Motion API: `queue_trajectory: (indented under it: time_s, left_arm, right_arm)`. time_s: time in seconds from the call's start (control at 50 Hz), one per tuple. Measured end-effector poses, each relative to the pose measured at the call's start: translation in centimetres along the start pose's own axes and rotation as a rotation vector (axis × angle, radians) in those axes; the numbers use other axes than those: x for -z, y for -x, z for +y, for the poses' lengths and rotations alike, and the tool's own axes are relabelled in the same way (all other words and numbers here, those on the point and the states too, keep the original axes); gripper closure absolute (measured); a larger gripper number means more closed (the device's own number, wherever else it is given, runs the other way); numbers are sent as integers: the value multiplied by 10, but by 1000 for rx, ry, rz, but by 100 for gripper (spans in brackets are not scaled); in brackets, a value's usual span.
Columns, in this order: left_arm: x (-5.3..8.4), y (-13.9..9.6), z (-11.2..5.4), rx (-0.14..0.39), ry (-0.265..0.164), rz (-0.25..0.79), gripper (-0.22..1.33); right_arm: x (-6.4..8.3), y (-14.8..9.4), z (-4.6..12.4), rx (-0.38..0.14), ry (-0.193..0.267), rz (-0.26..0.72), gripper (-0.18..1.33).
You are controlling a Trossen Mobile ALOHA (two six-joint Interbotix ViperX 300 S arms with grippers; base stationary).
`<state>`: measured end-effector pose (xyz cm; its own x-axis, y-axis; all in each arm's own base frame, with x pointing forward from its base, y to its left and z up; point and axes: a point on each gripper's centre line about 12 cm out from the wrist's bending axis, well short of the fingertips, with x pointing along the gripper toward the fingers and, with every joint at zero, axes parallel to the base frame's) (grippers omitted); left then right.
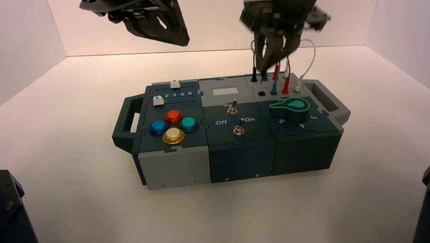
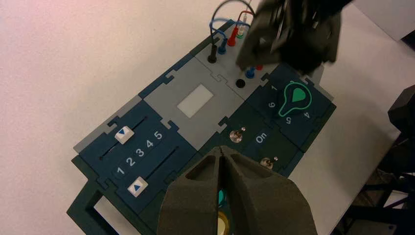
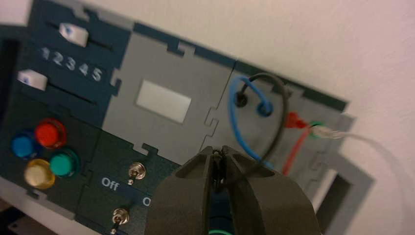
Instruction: Pull the black wire.
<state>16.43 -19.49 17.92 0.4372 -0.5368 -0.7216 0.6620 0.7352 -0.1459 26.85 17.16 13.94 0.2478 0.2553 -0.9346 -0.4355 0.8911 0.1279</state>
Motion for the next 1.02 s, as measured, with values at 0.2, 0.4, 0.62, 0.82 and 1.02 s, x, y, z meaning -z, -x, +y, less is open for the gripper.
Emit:
queue_trajectory:
  time_s: [0.2, 0.4, 0.62, 0.82, 1.02]
  left_arm:
    - [-1, -1, 0, -1, 3, 1, 128]
    - [-1, -2, 0, -1, 0, 8, 128]
    - [-4, -3, -1, -1, -3, 0, 128]
    - [-4, -8, 0, -5, -13, 9, 128]
    - [-2, -15, 1, -10, -19, 22, 128]
  right_arm:
    - [0, 12, -2, 6, 7, 7, 110]
    - [4, 12, -4, 26, 34, 40, 110]
    - [8, 12, -7, 46, 58, 76, 67]
    - [11, 13, -8, 57, 69, 111, 37]
    - [11, 26, -7, 56, 73, 101, 37]
